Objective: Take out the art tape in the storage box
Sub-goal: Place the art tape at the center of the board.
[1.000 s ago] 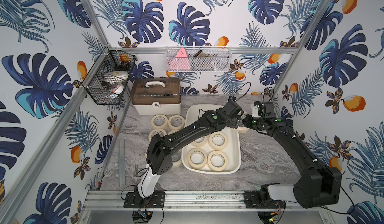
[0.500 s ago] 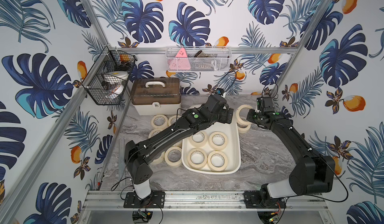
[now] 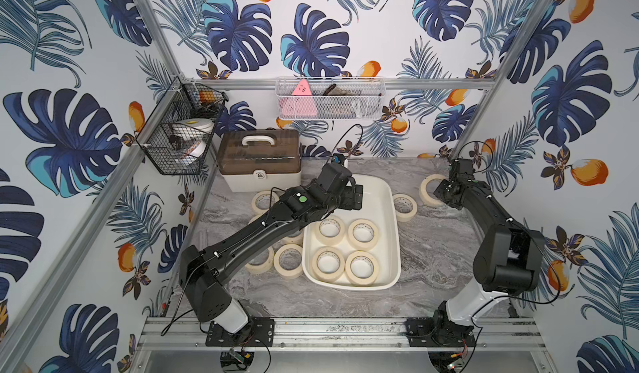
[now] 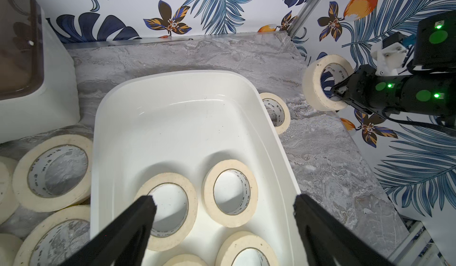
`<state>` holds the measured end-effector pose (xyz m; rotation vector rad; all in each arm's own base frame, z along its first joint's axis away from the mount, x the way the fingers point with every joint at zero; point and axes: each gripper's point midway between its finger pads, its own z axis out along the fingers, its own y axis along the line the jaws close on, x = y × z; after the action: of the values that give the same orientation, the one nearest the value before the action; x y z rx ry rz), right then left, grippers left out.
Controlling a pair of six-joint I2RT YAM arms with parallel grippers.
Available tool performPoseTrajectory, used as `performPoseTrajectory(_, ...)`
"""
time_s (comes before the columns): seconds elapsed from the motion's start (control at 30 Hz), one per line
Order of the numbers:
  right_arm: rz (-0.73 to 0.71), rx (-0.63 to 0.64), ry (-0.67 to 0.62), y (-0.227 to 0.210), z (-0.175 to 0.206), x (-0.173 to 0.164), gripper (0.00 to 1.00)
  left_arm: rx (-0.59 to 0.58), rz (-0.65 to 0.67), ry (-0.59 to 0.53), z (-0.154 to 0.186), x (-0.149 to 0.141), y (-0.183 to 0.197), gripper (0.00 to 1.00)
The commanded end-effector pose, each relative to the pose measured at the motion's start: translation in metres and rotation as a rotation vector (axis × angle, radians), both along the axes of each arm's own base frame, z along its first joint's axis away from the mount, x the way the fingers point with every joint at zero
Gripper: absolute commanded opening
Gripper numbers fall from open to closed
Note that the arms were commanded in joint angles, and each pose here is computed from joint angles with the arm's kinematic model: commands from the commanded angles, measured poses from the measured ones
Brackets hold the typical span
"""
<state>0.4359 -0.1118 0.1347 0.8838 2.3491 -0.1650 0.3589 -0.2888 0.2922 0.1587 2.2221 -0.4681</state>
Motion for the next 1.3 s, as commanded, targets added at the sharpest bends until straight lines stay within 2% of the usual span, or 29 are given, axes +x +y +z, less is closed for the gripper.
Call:
performPoseTrajectory(0.0, -0.018, 0.000, -0.020, -0.009, -0.004, 0.012, 0.00, -0.015, 0.022, 0.020, -0.003, -0.005, 0.010, 0.96)
performPoseTrajectory(0.43, 0.002, 0.022, 0.100, -0.014, -0.064, 0.019, 0.00, -0.019, 0.015, 0.056, -0.009, -0.011, 0.014, 0.96)
performPoseTrajectory(0.83, -0.003, 0.041, 0.161, -0.015, -0.090, 0.023, 0.00, -0.014, 0.019, 0.060, -0.008, -0.014, 0.017, 0.96)
performPoseTrajectory(0.87, -0.002, 0.048, 0.184, -0.015, -0.101, 0.022, 0.00, -0.014, 0.018, 0.058, -0.008, -0.014, 0.017, 0.96)
performPoseTrajectory(0.97, -0.002, 0.055, 0.197, -0.014, -0.106, 0.022, 0.06, -0.016, 0.020, 0.056, -0.007, -0.015, 0.018, 0.96)
performPoseTrajectory(1.03, -0.001, 0.058, 0.201, -0.013, -0.108, 0.022, 0.15, -0.015, 0.022, 0.055, -0.006, -0.015, 0.019, 0.96)
performPoseTrajectory(1.2, -0.002, 0.060, 0.213, -0.013, -0.110, 0.021, 0.21, -0.014, 0.025, 0.053, -0.005, -0.015, 0.021, 0.96)
performPoseTrajectory(1.27, -0.002, 0.060, 0.213, -0.013, -0.106, 0.020, 0.27, -0.014, 0.023, 0.054, -0.004, -0.016, 0.020, 0.96)
